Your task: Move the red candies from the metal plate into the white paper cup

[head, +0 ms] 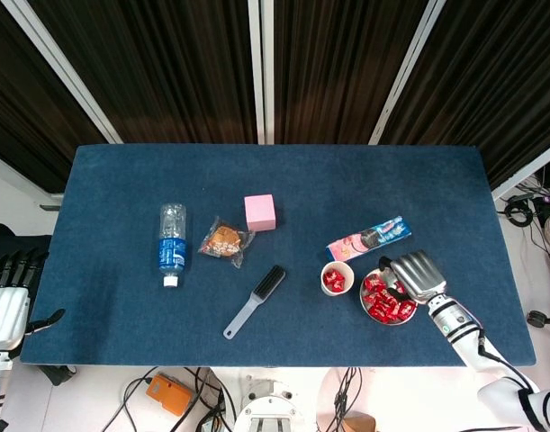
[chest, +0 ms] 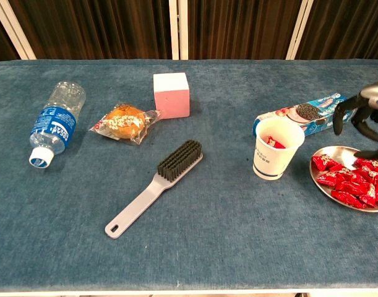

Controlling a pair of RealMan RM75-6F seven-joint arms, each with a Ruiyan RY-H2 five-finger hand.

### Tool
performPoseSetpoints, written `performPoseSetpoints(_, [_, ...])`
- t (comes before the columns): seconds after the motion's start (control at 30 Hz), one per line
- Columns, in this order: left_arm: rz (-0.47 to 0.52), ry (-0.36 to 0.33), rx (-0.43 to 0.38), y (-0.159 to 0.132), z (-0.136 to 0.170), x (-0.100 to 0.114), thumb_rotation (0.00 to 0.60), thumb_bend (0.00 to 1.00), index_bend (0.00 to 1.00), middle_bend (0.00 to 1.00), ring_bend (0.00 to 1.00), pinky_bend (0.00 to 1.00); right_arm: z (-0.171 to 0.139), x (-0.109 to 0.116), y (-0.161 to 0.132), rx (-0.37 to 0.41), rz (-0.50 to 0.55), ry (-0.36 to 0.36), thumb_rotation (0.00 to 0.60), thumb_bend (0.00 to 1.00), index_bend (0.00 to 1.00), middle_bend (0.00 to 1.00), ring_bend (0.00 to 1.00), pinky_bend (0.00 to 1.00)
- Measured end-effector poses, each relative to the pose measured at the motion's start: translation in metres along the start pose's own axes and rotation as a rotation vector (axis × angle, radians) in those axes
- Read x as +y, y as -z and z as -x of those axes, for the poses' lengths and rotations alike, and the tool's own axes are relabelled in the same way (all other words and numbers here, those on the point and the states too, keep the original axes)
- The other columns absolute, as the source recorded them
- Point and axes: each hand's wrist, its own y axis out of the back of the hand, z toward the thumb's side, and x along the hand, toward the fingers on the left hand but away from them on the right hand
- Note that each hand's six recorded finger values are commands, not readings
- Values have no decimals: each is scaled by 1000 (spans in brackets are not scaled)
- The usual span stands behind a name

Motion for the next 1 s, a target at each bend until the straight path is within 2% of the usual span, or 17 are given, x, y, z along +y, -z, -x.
performPoseSetpoints(0.4, [-2, 2, 10, 1, 1, 1, 600, 0, 100, 57, 0, 0, 20, -20, -5, 15, -31, -41, 600, 407, 508, 805, 943, 1000])
performPoseSetpoints(0.6, [-3, -1, 14, 3, 1, 2, 600, 0, 100, 57, 0, 0, 29, -26, -10, 25, -27, -61, 600, 466, 520, 805, 943, 1000])
performPoseSetpoints(0.73, [-3, 0, 19, 4, 2, 2, 600, 0, 100, 57, 0, 0, 33, -31, -13, 33, -27, -77, 600, 536, 568, 805, 943, 1000])
performPoseSetpoints(0.9, [1, -3, 21, 5, 3, 2, 600, 0, 100, 57, 0, 0, 32, -27, -13, 33, -21, -62, 600, 572, 621, 804, 944, 1000])
performPoseSetpoints(1.0, [0, -5, 18, 5, 3, 2, 600, 0, 100, 57, 0, 0, 29, -14, -13, 35, -8, -23, 600, 572, 622, 805, 944, 1000])
